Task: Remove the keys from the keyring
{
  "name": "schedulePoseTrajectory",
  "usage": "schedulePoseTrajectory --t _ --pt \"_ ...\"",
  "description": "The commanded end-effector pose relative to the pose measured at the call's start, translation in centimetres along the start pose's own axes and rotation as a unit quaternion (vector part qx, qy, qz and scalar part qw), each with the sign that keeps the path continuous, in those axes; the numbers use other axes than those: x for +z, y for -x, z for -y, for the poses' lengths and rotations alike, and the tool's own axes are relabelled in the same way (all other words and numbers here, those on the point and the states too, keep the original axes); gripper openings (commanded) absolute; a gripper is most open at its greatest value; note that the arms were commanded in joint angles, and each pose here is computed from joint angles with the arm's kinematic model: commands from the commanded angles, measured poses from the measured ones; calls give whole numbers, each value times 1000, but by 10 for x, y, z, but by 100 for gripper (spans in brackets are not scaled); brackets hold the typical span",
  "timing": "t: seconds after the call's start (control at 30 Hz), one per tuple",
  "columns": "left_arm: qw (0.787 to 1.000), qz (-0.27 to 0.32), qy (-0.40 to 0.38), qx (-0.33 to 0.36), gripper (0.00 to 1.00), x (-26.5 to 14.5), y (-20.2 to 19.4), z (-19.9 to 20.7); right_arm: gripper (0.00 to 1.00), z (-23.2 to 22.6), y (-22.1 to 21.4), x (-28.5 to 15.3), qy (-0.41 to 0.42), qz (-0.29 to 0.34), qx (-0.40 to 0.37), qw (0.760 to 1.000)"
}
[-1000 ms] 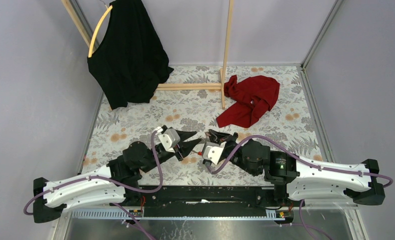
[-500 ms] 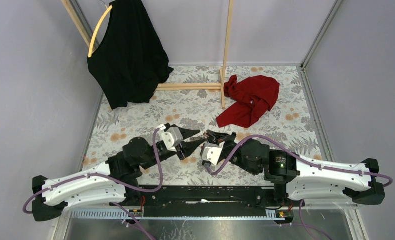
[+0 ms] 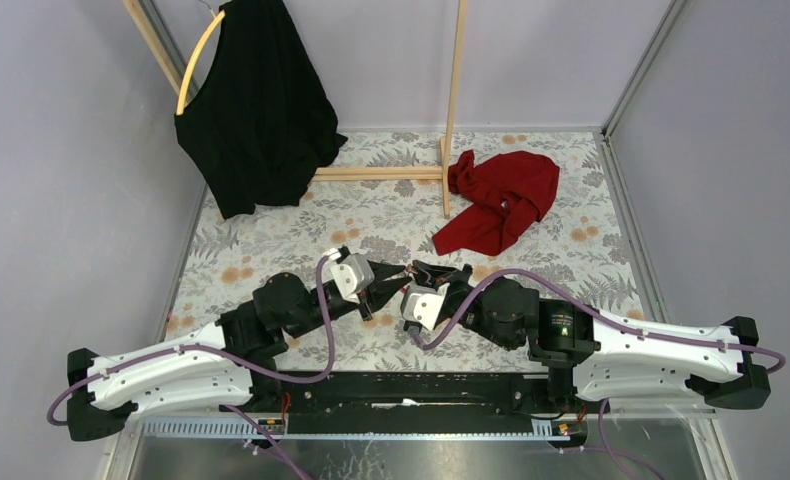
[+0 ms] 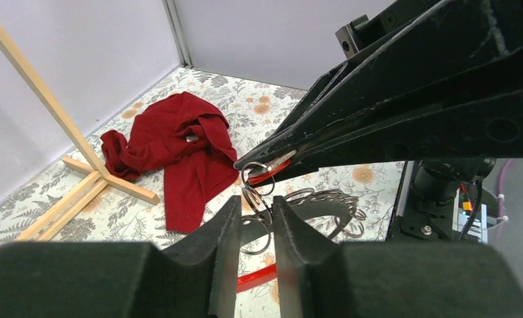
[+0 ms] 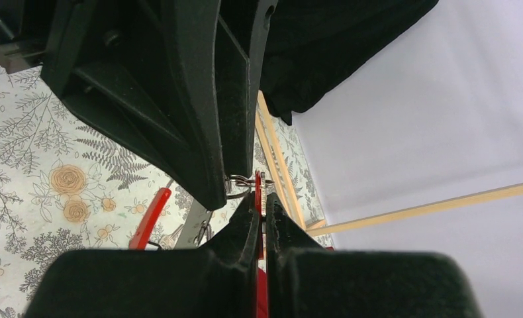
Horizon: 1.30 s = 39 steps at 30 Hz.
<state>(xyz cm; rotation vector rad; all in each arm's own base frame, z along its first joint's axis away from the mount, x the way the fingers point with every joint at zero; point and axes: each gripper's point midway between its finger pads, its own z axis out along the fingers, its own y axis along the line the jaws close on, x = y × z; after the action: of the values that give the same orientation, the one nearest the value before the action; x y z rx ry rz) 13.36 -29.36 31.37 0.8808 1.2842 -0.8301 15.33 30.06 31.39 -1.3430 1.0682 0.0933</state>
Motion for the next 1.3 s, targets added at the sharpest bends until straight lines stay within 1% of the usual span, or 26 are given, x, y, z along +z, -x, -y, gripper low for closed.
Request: schedulePoseTrajectory --t 0.0,0.17,0.2,0.53,0.83,0.93,1.03,1.13,1.17,1.27 --pt "999 39 8 3 24 2 27 -4 0 16 20 -5 -16 24 23 999" --pt "999 33 8 4 1 3 22 -4 0 18 17 -6 -23 17 28 999" --pt "999 32 11 3 0 3 21 -5 0 19 16 -7 -26 14 29 999" --pt "997 68 32 -24 0 -7 32 -12 0 21 -16 -19 -59 -36 33 997" --pt "990 126 20 -53 0 -14 48 -7 0 -4 -34 -15 -37 -57 53 996" --pt "988 134 24 -69 0 -14 49 -8 0 -5 -34 -14 -37 -60 52 996" --pt "987 144 24 -72 0 -16 48 -8 0 -3 -35 -13 -36 -69 42 996" --pt "989 131 15 -66 0 -13 42 -4 0 11 -33 -14 -59 -78 22 995" --pt "990 124 13 -64 4 -12 40 -3 0 17 -31 -14 -67 -79 13 994" --pt "993 101 11 -56 22 -10 33 -2 0 32 -20 -14 -82 -67 -4 994"
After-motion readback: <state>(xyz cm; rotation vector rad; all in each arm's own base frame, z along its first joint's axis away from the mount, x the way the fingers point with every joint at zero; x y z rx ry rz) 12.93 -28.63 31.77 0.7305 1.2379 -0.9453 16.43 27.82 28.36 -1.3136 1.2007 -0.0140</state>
